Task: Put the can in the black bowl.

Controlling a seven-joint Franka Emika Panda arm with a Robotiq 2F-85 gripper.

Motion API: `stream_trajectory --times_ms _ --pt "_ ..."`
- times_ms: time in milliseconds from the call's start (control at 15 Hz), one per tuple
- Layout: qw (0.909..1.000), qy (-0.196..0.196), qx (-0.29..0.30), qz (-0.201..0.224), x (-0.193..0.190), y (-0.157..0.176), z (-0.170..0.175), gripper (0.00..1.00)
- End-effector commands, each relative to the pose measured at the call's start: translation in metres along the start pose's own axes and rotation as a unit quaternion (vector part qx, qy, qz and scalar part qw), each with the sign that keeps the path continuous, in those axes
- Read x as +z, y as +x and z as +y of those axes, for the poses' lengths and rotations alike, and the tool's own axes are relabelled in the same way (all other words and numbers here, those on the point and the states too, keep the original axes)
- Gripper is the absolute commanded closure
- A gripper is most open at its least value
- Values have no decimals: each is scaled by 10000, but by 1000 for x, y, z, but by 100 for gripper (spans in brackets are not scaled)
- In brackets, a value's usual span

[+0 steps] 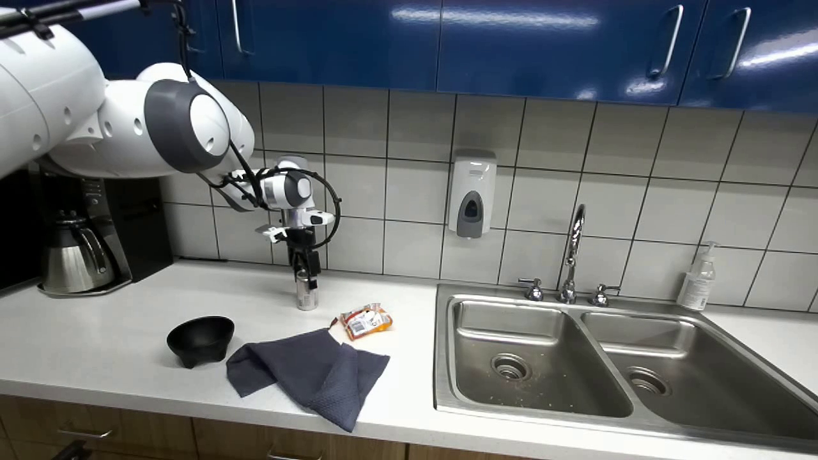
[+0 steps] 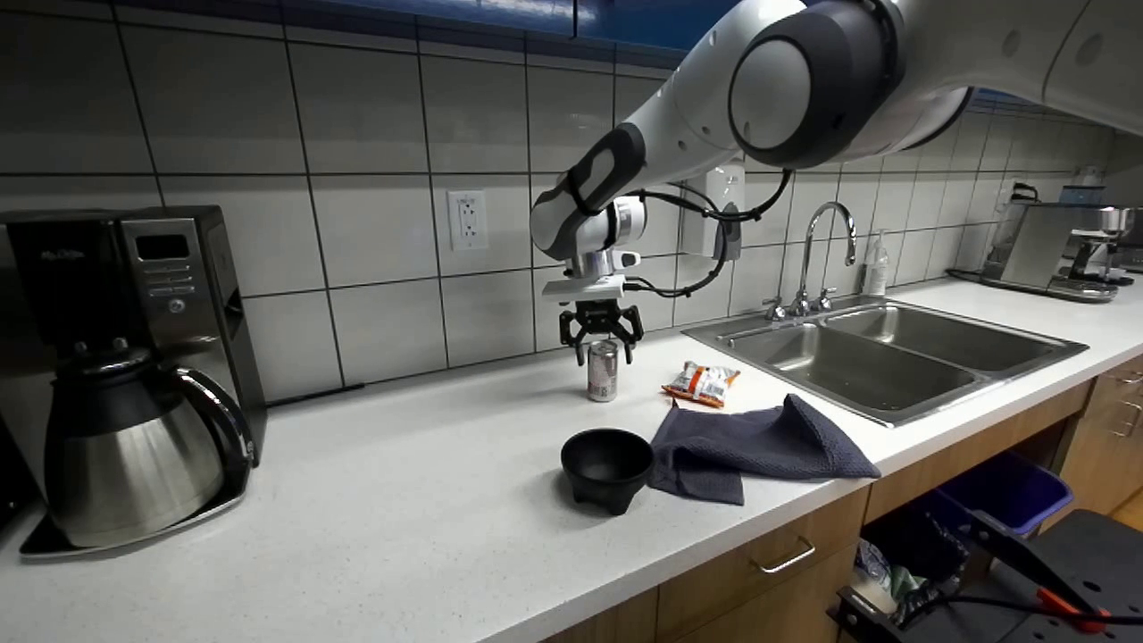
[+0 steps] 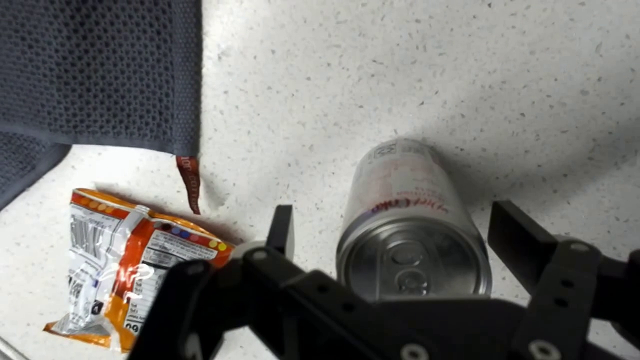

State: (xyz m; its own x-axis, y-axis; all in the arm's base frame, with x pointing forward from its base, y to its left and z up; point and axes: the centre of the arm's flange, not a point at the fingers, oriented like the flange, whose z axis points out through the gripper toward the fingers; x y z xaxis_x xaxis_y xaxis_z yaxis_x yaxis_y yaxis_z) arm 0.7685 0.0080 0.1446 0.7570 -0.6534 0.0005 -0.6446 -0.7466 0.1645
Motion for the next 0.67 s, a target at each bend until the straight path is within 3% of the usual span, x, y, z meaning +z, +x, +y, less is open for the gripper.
stream_trajectory --times_ms 0,600 --pt "10000 -5 -2 -3 1 0 0 0" --pt "10000 -16 -5 -14 4 -1 0 0"
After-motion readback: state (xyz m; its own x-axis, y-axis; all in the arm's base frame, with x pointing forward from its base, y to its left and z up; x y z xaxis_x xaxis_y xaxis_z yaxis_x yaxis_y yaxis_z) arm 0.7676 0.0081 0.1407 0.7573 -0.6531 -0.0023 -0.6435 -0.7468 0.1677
